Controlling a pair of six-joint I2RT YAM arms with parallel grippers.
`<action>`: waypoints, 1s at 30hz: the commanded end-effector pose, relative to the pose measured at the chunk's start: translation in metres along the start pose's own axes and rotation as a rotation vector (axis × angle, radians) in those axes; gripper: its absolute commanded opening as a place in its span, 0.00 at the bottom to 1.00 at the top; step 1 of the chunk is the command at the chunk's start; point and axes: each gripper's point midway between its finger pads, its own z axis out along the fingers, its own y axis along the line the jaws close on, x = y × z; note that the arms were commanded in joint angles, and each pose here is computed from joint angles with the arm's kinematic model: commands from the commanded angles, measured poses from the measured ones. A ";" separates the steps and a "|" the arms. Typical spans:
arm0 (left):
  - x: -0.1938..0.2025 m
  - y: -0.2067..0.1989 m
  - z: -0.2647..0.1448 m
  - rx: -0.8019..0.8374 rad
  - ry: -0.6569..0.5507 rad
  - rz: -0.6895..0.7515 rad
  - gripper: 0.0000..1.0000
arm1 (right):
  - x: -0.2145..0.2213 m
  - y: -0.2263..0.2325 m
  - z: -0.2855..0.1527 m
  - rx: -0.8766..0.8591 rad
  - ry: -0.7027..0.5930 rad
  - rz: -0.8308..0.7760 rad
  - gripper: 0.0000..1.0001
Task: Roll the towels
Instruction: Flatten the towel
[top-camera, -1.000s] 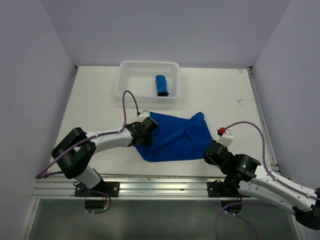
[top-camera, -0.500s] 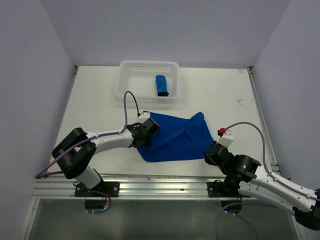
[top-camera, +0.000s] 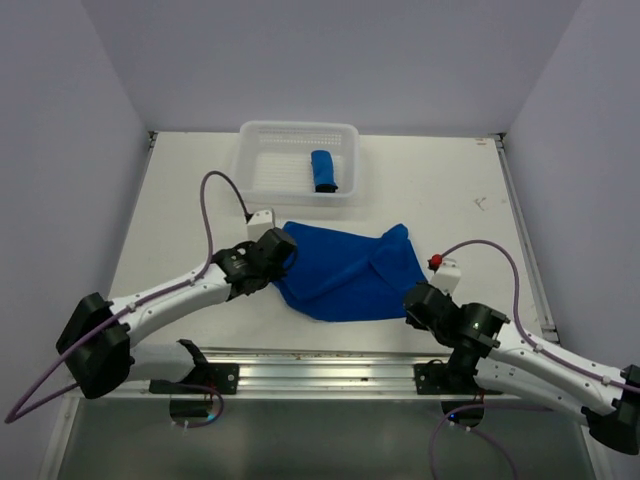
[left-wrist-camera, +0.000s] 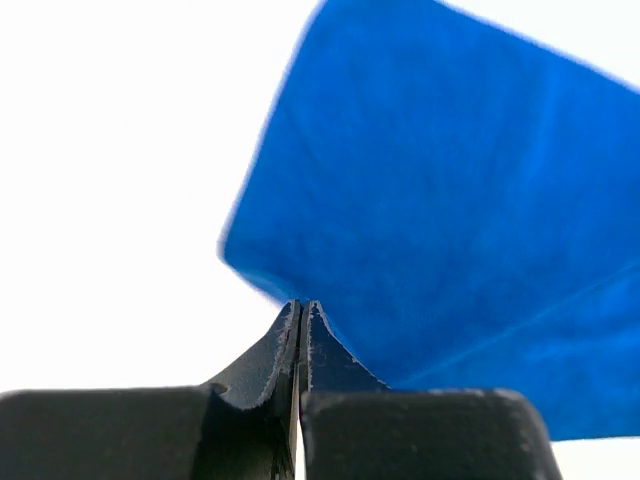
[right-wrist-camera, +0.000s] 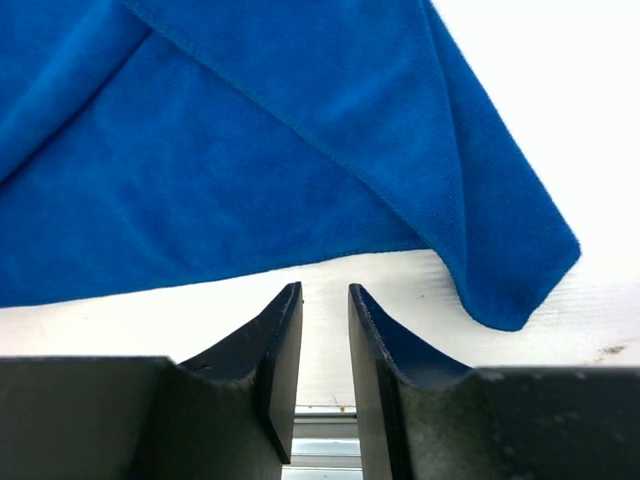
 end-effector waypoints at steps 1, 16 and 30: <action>-0.027 0.040 -0.007 -0.067 -0.081 -0.089 0.00 | -0.016 0.006 -0.004 0.029 -0.013 0.003 0.30; -0.088 0.106 -0.015 -0.047 -0.201 -0.299 0.00 | -0.047 0.010 0.011 0.133 0.129 -0.037 0.43; -0.073 0.101 -0.002 0.004 -0.194 -0.293 0.00 | 0.027 0.032 -0.005 0.011 0.249 -0.183 0.31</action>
